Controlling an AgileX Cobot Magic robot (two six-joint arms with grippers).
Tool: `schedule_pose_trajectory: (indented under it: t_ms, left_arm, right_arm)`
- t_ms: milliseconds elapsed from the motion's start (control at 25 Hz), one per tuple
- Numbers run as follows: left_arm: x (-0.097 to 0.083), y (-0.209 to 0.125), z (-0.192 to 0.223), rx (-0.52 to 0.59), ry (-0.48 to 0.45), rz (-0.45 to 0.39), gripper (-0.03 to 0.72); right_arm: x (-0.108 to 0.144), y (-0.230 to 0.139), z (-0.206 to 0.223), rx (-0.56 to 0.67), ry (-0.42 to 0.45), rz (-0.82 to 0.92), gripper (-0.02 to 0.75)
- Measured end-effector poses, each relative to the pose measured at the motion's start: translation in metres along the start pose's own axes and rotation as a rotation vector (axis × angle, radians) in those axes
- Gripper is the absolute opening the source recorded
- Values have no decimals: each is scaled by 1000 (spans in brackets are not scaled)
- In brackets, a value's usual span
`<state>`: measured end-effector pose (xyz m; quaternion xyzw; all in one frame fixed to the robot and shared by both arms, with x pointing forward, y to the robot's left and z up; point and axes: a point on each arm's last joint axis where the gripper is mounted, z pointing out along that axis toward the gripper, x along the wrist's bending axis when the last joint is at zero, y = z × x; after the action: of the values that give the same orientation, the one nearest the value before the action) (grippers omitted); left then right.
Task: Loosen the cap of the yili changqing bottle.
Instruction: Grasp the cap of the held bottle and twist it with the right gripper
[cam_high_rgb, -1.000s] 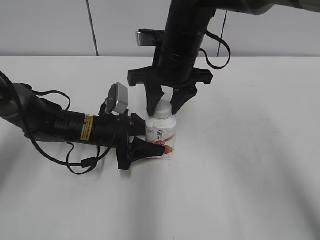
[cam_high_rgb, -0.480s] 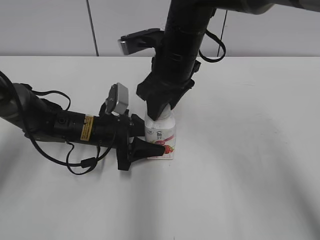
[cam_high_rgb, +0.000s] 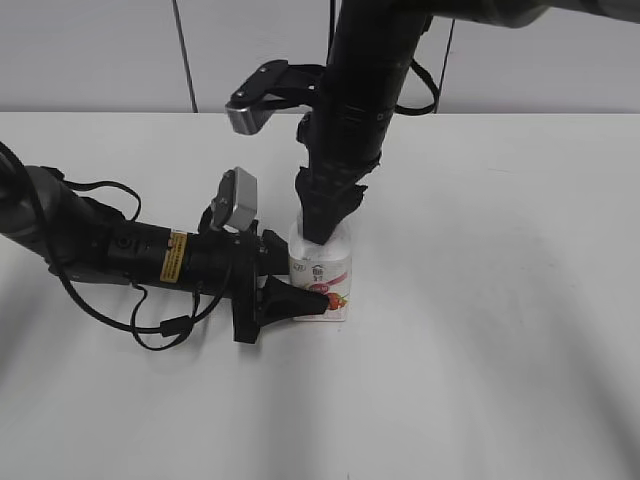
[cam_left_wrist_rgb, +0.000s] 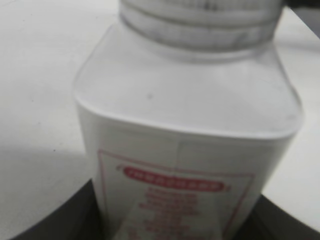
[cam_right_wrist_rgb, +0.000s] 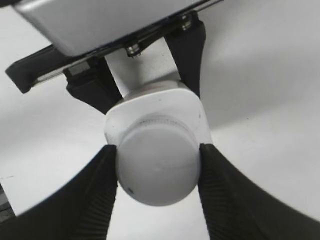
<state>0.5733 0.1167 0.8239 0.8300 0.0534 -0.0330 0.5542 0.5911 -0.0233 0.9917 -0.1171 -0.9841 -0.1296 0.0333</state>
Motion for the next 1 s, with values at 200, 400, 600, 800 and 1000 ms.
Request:
schedule_pose_trajectory:
  t_ms: [200,400,600,800,1000]
  left_arm:
    - [0,0,0,0,-1,0,386]
    - [0,0,0,3,-4,2,386]
    - [-1,0,0,4,-6,3,386]
    - [-1,0,0,3,-6,3,386]
    - [-1,0,0,-1,-10,4,386]
  right_arm:
    - [0,0,0,0,-2,-113,395]
    - [0,0,0,0,-3,-253,395]
    - [0,0,0,1,-3,-370,395]
    - [0,0,-1,0,-4,-390,393]
    - [0,1,-1,0,-4,-394,393]
